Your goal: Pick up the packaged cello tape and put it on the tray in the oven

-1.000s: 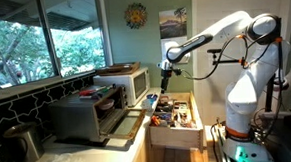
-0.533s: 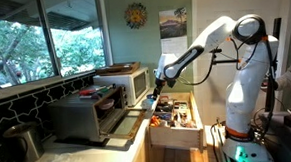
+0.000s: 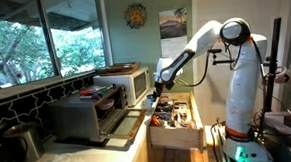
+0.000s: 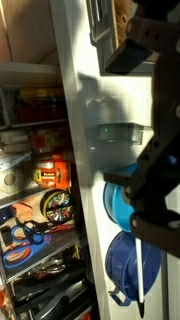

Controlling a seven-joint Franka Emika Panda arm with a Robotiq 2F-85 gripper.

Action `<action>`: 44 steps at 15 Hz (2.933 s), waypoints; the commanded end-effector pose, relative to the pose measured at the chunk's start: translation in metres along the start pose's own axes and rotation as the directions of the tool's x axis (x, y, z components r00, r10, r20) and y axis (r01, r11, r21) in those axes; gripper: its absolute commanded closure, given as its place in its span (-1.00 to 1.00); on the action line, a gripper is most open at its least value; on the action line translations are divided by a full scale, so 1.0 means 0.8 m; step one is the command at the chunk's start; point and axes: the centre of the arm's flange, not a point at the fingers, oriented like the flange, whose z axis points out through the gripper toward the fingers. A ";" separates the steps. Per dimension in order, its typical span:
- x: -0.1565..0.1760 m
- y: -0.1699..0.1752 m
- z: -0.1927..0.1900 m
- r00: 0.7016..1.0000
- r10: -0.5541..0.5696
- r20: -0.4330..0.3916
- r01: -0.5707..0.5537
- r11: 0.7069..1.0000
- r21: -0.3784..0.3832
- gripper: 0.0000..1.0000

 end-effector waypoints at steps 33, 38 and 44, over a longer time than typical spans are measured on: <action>0.083 0.005 0.095 0.993 0.057 0.107 -0.068 0.992 0.106 -0.57; 0.088 0.003 0.095 0.994 0.077 0.080 -0.085 0.991 0.102 -0.62; 0.088 0.007 0.095 0.993 0.078 0.088 -0.086 0.992 0.089 0.06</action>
